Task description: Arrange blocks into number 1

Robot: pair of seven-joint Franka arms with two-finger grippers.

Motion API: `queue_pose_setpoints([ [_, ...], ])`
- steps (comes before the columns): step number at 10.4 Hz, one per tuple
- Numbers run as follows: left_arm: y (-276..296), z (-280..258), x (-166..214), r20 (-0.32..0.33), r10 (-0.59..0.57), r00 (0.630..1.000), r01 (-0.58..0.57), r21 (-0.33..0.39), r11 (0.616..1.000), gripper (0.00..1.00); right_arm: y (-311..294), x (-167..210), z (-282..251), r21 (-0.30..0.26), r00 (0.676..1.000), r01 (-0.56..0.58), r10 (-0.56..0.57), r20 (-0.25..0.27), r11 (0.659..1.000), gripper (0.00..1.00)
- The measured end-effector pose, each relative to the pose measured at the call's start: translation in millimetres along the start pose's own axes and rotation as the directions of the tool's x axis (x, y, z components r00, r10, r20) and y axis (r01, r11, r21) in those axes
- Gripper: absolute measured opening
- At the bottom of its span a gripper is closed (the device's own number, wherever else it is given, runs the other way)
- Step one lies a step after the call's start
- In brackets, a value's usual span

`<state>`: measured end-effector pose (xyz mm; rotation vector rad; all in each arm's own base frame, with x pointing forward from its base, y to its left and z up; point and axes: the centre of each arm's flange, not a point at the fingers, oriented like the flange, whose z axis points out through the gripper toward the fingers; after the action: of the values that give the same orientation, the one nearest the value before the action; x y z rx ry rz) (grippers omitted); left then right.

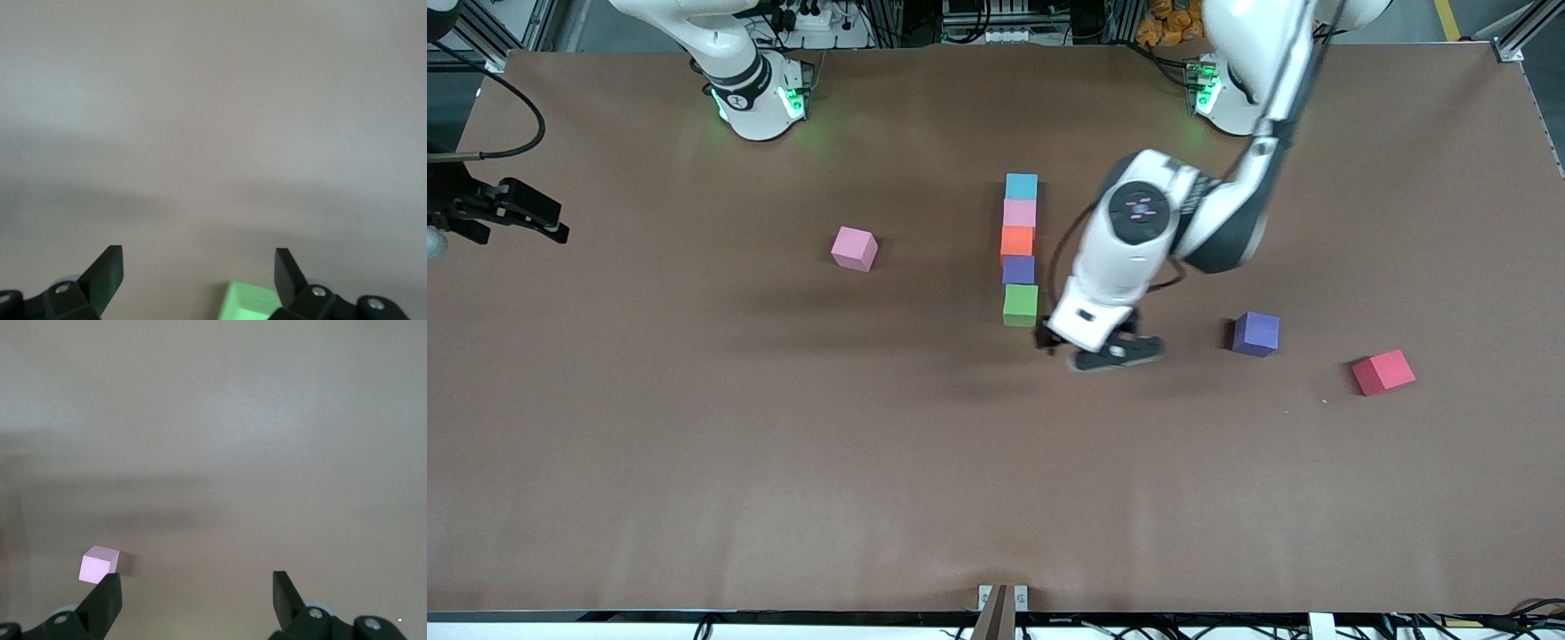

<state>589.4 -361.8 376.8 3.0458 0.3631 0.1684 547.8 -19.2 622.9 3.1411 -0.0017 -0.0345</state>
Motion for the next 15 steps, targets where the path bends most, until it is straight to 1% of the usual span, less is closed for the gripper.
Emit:
queue_pose_setpoints([
  [2, -51.6, -37.3, 33.8, 0.017, -0.033, 0.999, 0.032, 0.045, 0.998, 1.0, -1.4, 0.0, 0.0, 0.0, 1.0, 0.001, -0.001, 0.0, 1.0, 1.0],
  [4, -108.6, -78.7, 60.2, 0.047, -0.06, 0.997, 0.057, 0.074, 0.996, 1.0, -1.4, -0.5, 0.2, 0.0, 1.0, 0.0, 0.0, 0.004, 1.0, 1.0],
  [7, -205.1, -143.7, 93.5, 0.053, 0.0, 0.999, -0.004, 0.082, 0.997, 1.0, -1.8, -0.9, -0.8, 0.0, 1.0, 0.001, -0.001, 0.006, 1.0, 1.0],
  [9, -264.8, -177.3, 99.2, 0.083, -0.014, 0.996, 0.006, 0.097, 0.995, 1.0, -1.8, -1.0, -1.0, 0.0, 1.0, 0.001, -0.001, 0.006, 1.0, 1.0],
  [11, -297.8, -195.6, 95.3, 0.115, -0.04, 0.993, 0.027, 0.11, 0.994, 1.0, -1.9, -1.1, -1.0, 0.0, 1.0, 0.001, -0.001, 0.007, 1.0, 1.0],
  [13, -308.5, -204.9, 89.3, 0.139, -0.048, 0.989, 0.033, 0.114, 0.993, 1.0, -2.0, -1.1, -0.9, 0.0, 1.0, 0.001, -0.001, 0.007, 1.0, 1.0],
  [15, -307.7, -210.0, 84.6, 0.146, -0.043, 0.988, 0.027, 0.11, 0.994, 1.0, -2.2, -1.2, -0.9, 0.0, 1.0, 0.001, -0.001, 0.008, 1.0, 1.0],
])
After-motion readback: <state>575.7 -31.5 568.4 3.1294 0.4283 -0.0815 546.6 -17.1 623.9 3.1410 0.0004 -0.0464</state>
